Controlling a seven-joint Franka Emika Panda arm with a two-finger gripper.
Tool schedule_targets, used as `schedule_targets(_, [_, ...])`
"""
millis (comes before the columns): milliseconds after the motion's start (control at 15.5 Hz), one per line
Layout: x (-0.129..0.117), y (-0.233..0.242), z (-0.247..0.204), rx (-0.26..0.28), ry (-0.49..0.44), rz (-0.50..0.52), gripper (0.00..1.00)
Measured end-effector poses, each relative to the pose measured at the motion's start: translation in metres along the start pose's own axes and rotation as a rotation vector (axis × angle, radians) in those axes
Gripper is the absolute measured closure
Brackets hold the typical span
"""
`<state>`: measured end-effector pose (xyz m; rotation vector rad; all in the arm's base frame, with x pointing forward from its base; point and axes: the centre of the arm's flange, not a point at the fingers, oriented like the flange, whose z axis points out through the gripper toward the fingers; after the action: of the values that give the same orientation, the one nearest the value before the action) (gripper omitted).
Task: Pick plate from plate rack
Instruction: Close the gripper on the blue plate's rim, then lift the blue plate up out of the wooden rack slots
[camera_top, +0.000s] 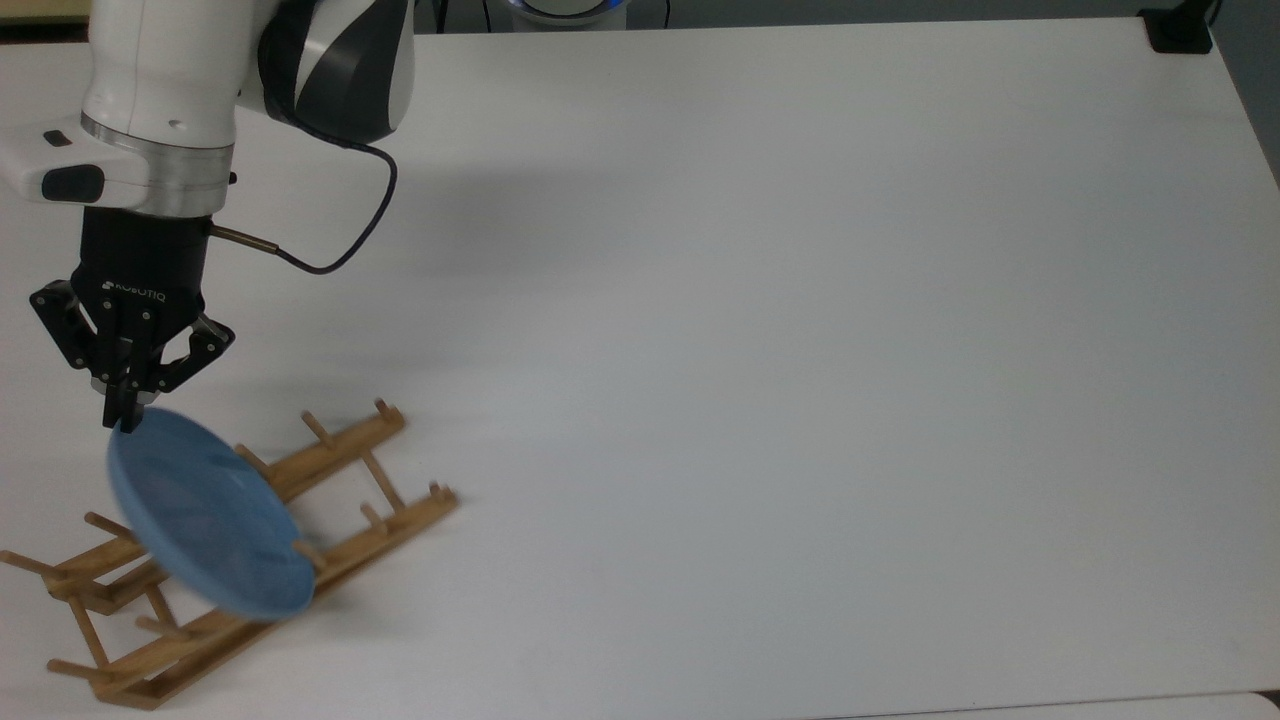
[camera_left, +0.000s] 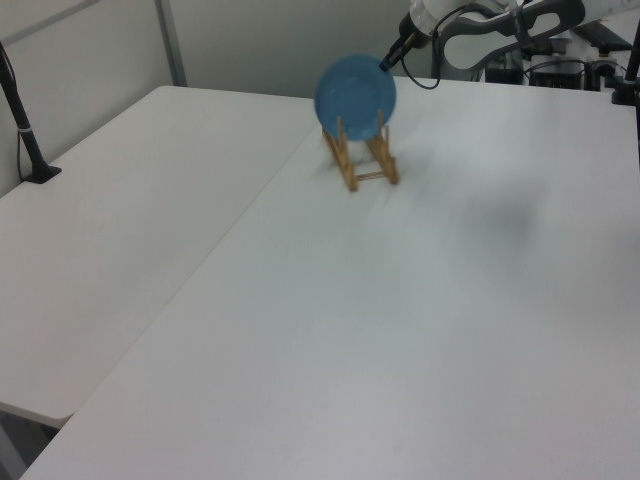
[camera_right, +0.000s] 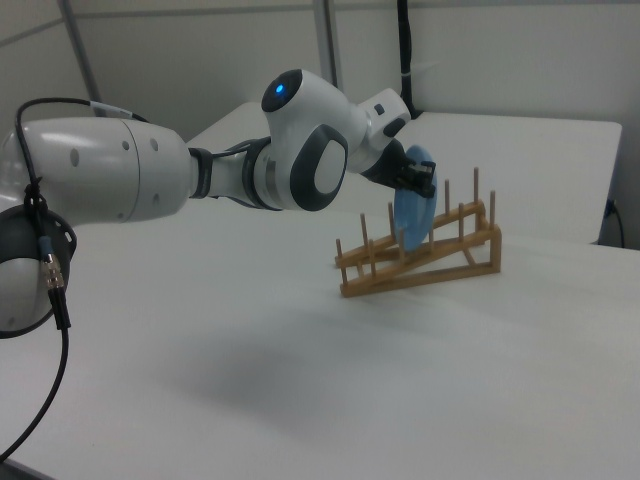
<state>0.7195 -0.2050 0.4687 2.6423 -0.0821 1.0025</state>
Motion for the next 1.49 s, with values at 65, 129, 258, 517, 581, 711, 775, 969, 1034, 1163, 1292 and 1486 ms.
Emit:
schedule_targets(65, [0.000,0.000,0.000,0.000,0.001,0.000,0.93])
schedule_targets(129, [0.000,0.000,0.000,-0.002,0.000,-0.002,0.94])
schedule_targets(258, [0.000,0.001,0.000,-0.005,0.001,-0.007,0.95])
schedule_targets(517, [0.007,0.007,-0.007,-0.015,0.019,-0.005,0.95])
schedule_targets(581, [0.012,0.011,-0.012,-0.021,0.031,-0.002,0.95])
schedule_targets(711, [0.022,0.020,-0.027,-0.033,0.057,0.003,0.95])
schedule_targets(775, [0.026,0.023,-0.035,-0.037,0.068,0.006,0.95])
schedule_targets(969, [0.037,0.029,-0.054,-0.044,0.097,0.012,0.95])
schedule_targets(1034, [0.039,0.031,-0.059,-0.043,0.102,0.024,0.95])
schedule_targets(1163, [0.039,0.028,-0.062,-0.026,0.076,0.071,0.95])
schedule_targets(1292, [0.037,0.019,-0.061,0.009,0.014,0.120,0.95])
schedule_targets(1486, [0.033,-0.006,-0.061,0.092,-0.092,0.172,0.95])
